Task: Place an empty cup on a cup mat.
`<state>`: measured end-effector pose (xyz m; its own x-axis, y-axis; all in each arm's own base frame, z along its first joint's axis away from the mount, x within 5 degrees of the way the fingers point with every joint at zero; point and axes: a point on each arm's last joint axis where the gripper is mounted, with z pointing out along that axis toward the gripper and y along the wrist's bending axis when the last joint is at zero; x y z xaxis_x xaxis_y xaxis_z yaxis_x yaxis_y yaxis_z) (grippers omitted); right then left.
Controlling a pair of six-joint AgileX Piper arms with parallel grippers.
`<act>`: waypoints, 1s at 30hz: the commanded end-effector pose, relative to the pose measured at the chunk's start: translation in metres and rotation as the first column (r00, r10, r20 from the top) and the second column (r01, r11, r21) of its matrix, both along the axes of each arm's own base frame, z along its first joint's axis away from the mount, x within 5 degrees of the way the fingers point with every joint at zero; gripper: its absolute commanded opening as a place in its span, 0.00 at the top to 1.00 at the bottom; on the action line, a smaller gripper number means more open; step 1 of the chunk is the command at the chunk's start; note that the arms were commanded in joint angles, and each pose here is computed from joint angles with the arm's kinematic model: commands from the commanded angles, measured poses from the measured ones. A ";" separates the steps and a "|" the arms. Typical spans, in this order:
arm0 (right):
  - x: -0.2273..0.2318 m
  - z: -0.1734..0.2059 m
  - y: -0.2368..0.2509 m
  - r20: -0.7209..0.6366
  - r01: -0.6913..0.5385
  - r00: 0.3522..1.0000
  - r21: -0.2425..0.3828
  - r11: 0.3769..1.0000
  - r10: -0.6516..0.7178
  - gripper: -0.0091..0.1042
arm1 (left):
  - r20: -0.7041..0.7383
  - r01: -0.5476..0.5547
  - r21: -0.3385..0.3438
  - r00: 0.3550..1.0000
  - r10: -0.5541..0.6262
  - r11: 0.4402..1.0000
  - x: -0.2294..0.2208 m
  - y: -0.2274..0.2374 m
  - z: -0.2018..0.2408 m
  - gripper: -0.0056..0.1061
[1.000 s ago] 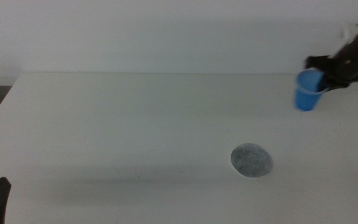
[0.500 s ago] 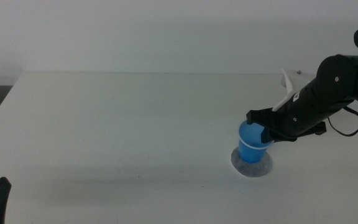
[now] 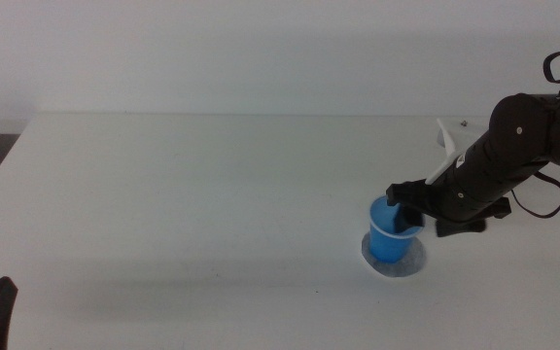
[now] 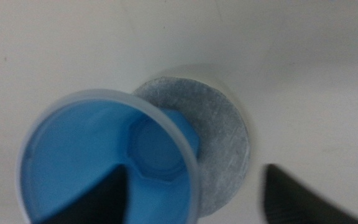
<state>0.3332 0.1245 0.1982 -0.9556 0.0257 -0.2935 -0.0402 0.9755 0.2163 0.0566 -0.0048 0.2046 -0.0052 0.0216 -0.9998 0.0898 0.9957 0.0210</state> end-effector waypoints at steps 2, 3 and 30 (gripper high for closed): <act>-0.003 0.005 -0.001 0.014 -0.064 0.998 -0.025 0.998 0.064 0.28 | 0.008 0.004 -0.010 1.000 -0.004 1.000 0.000 0.000 0.001 0.11; -0.005 0.010 -0.002 0.031 -0.075 0.997 -0.025 0.997 0.076 0.22 | 0.008 0.004 -0.010 1.000 -0.004 1.000 0.000 0.000 0.001 0.11; -0.252 0.121 -0.114 0.833 0.084 0.553 -0.028 0.996 -0.023 0.10 | 0.008 0.002 -0.010 1.000 -0.002 1.000 0.000 0.000 0.001 0.11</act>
